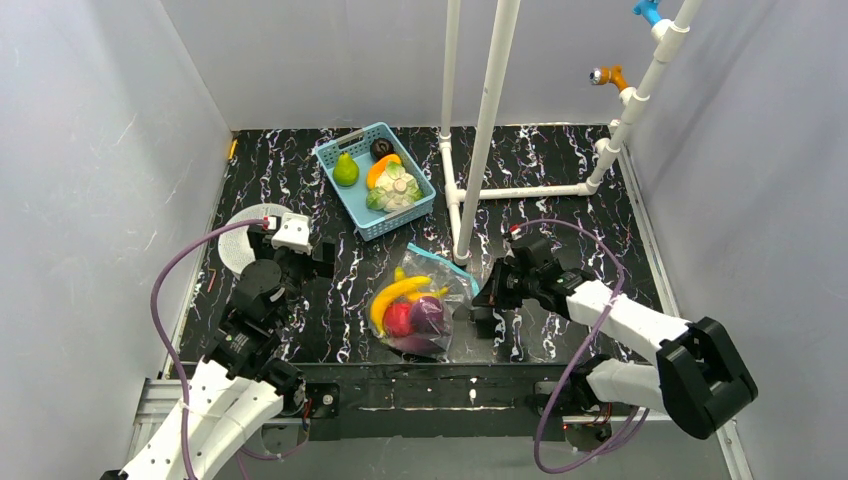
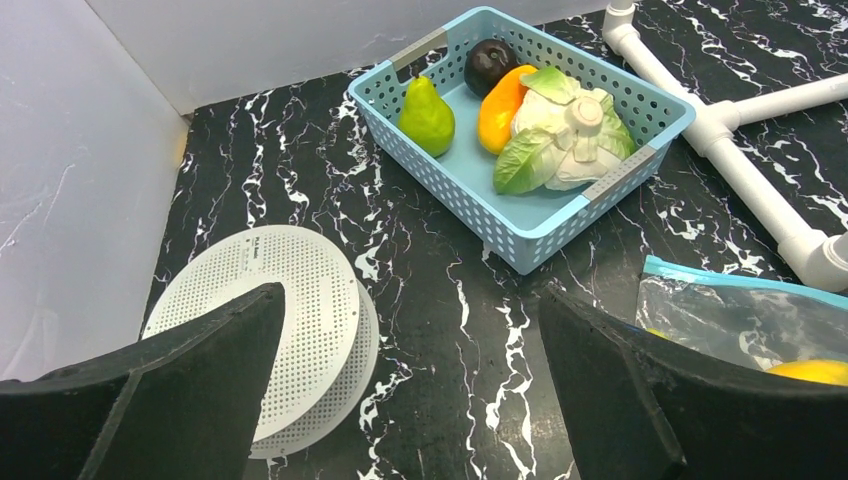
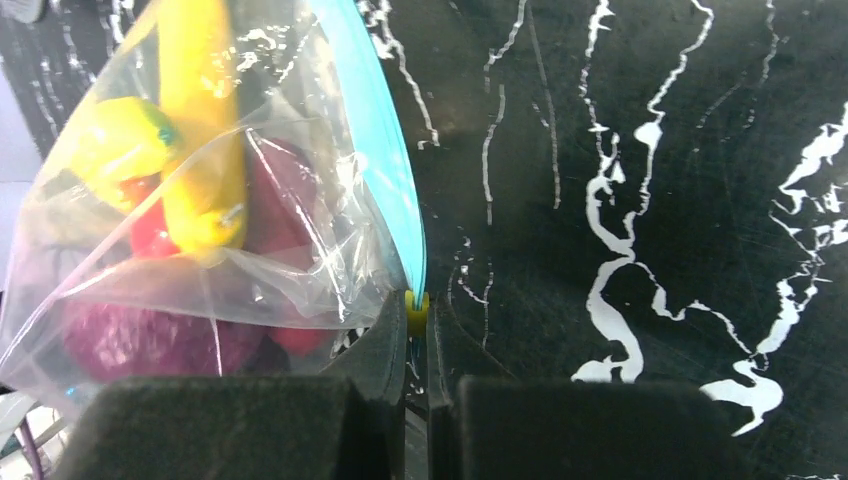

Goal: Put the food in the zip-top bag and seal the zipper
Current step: Place the zipper food storage bag at the center of the board, then reset both arms

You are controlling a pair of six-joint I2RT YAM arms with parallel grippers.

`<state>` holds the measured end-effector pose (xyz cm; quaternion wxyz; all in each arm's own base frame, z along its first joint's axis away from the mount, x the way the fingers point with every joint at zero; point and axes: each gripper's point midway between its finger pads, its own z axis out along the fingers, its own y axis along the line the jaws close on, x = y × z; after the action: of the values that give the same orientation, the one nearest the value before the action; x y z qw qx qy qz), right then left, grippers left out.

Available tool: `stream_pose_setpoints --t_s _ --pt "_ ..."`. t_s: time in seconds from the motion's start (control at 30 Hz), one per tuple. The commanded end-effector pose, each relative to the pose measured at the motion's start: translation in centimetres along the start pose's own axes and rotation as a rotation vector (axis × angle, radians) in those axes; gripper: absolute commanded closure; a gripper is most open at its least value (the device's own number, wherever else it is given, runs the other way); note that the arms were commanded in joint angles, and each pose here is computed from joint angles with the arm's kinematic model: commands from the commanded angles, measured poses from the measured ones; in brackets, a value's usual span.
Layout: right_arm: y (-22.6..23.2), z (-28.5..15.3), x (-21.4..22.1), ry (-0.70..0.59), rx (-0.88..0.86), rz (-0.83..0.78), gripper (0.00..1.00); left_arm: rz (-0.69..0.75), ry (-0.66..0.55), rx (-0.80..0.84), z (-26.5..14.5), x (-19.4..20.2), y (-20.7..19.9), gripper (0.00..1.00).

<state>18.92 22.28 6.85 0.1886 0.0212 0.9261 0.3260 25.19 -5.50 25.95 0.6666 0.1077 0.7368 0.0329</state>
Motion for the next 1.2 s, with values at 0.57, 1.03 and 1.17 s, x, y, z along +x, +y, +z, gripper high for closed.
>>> stream_pose_setpoints --t_s 0.57,1.03,1.17 --pt "-2.2 -2.1 -6.0 -0.164 0.282 -0.172 0.42 -0.019 -0.019 -0.012 -0.3 -0.6 0.4 0.02" --pt "4.0 -20.1 -13.4 -0.635 0.313 -0.425 0.02 -0.083 -0.128 -0.04 -2.8 -8.0 2.8 0.02" --pt "6.9 -26.5 -14.7 -0.829 0.24 -0.467 0.02 -0.114 -0.255 -0.018 -5.3 -13.0 4.0 0.02"
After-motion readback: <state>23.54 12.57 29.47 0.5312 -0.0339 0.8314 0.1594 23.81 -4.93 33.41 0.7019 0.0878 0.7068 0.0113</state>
